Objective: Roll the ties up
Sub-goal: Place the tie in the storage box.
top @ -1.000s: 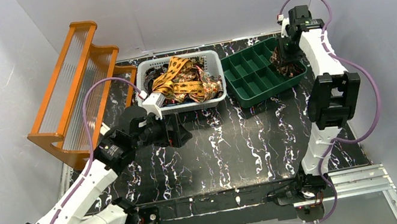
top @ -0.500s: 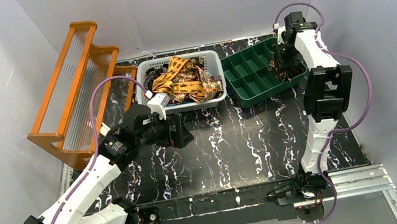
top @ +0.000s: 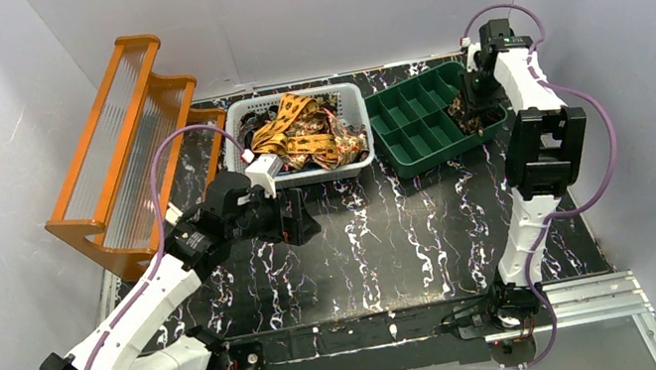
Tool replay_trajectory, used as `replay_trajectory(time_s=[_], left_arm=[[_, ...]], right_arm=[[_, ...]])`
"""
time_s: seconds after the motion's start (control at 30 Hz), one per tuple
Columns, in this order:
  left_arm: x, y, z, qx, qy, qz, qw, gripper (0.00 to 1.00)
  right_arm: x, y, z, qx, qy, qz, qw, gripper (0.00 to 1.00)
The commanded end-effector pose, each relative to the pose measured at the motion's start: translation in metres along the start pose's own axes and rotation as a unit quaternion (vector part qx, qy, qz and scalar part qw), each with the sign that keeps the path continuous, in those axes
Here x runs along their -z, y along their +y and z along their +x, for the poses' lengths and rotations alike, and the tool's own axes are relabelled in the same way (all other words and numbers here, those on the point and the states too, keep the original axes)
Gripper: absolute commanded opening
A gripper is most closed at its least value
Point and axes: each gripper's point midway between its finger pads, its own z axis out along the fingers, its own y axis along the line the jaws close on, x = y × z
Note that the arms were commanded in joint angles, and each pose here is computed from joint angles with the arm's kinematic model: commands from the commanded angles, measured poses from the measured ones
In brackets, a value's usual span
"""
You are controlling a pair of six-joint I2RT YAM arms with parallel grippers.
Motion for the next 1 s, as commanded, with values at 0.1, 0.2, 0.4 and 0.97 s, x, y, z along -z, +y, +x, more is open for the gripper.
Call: replay_trajectory(time_s=[0.1, 0.2, 0.4, 0.97], left_arm=[[-0.003, -0.001, 0.0, -0.006, 0.0, 0.008, 1.0, 0.98], [-0.003, -0.001, -0.001, -0.006, -0.001, 0.007, 1.0, 0.98], [-0.005, 0.0, 0.002, -0.005, 0.004, 0.008, 1.0, 0.98], [-0.004, 0.001, 0.003, -0.006, 0.006, 0.005, 1.0, 0.98]], right_arm=[[0.008, -0.003, -0.02, -0.005, -0.034, -0.013, 0.999, 0.01], [-0.002, 0.0, -0.015, -0.005, -0.023, -0.022, 0.999, 0.01], [-0.016, 0.003, -0.004, 0.004, -0.004, -0.014, 1.0, 0.01], [-0.049, -0.002, -0.005, 0.007, 0.022, 0.028, 0.999, 0.01]])
